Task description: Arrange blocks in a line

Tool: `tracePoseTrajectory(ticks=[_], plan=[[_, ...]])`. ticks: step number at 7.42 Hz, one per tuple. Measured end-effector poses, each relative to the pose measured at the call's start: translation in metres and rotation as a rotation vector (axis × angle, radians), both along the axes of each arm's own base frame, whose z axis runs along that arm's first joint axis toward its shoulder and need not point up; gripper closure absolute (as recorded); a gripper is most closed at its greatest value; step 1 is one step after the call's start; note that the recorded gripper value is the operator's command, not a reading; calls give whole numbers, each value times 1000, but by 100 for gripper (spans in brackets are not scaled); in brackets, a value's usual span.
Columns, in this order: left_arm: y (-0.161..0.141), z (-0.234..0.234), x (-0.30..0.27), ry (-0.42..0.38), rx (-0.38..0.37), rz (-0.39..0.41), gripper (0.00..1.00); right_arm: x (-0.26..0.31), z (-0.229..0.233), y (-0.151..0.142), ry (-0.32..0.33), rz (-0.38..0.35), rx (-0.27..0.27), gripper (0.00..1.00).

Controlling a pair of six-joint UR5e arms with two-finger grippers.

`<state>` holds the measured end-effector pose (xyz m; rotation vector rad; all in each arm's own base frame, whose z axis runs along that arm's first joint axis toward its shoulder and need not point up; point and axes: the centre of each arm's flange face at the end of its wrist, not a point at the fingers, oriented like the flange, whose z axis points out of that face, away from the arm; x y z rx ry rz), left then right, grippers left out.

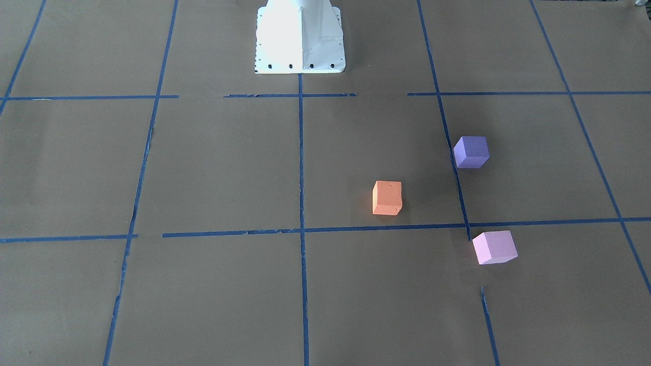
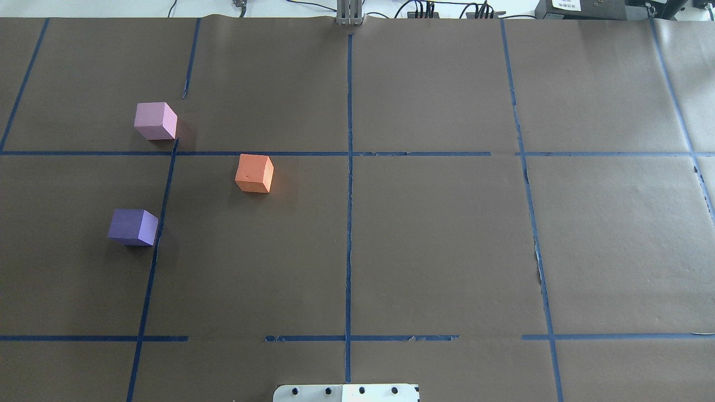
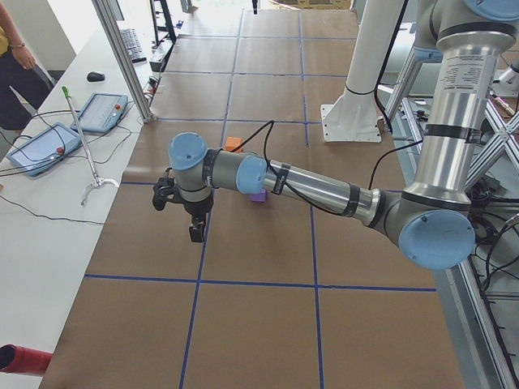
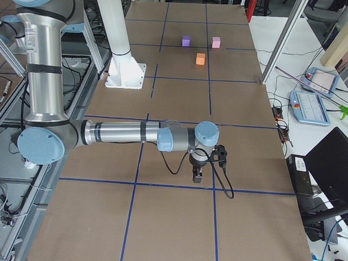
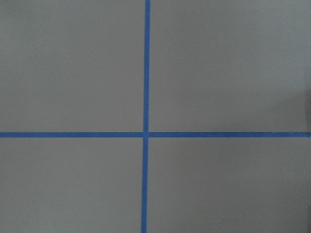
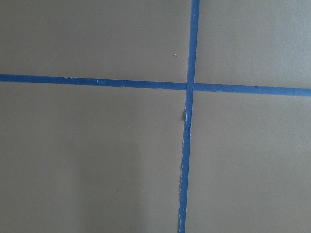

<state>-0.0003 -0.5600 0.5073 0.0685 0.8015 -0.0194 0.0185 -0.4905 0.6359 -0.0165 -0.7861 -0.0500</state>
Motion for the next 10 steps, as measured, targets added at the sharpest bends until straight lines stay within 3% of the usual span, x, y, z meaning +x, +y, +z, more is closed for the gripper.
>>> tracePoseTrajectory(ticks=[2, 4, 7, 10], plan=[[-33, -75, 112, 31, 6, 59, 0, 0, 0, 0, 0, 0, 0, 0], [-40, -145, 227, 47, 32, 91, 0, 0, 0, 0, 0, 0, 0, 0], [-29, -195, 351, 45, 69, 45, 0, 0, 0, 0, 0, 0, 0, 0], [-18, -223, 427, 11, 23, -33, 0, 0, 0, 0, 0, 0, 0, 0]])
